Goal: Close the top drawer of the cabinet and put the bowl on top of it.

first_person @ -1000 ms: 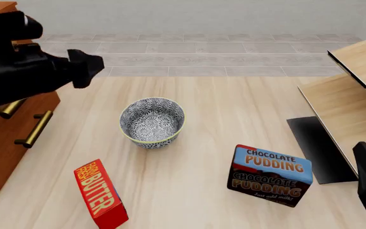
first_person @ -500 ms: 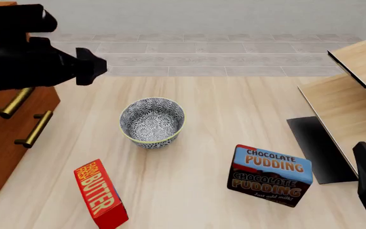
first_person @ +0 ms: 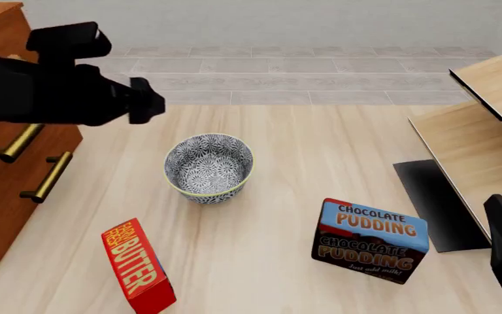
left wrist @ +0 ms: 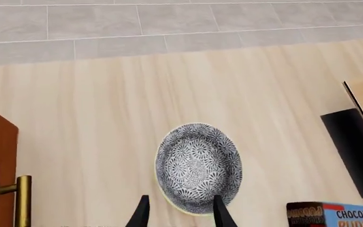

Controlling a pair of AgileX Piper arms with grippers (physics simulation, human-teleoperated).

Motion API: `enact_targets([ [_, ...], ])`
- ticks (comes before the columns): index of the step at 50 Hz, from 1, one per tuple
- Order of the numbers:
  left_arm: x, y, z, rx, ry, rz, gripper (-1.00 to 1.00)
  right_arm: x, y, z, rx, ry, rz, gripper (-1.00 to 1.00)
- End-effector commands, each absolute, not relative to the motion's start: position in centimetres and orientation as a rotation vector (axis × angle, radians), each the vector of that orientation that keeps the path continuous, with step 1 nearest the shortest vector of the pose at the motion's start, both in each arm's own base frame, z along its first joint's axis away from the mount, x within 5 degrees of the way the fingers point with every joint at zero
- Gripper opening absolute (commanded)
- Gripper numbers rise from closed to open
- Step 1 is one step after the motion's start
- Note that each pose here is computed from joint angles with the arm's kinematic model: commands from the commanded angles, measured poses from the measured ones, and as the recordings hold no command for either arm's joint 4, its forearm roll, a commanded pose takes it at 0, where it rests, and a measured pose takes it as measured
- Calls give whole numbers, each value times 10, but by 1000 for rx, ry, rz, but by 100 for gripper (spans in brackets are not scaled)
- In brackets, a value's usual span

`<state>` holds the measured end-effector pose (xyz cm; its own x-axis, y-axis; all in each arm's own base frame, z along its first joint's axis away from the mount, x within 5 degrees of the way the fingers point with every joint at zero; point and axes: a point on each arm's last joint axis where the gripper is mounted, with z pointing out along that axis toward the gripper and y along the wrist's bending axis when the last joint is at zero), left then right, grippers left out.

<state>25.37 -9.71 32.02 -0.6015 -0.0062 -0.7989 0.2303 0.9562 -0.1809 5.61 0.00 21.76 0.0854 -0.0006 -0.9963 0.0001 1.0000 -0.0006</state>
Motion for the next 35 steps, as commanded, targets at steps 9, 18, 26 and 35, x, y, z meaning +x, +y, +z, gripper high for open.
enact_targets([
  [9, 269, -96, 308, 75, 2240, -338, 100, 56, 0, 217, -1, 1485, 0, 100],
  [18, 277, -88, 298, 30, 2242, -321, 100, 56, 0, 217, 0, 1485, 0, 100],
  [26, 282, -87, 295, 0, 2247, -325, 100, 56, 0, 217, -1, 1485, 0, 100],
  [35, 288, -83, 284, -28, 2254, -318, 100, 56, 0, 217, 0, 1485, 0, 100],
])
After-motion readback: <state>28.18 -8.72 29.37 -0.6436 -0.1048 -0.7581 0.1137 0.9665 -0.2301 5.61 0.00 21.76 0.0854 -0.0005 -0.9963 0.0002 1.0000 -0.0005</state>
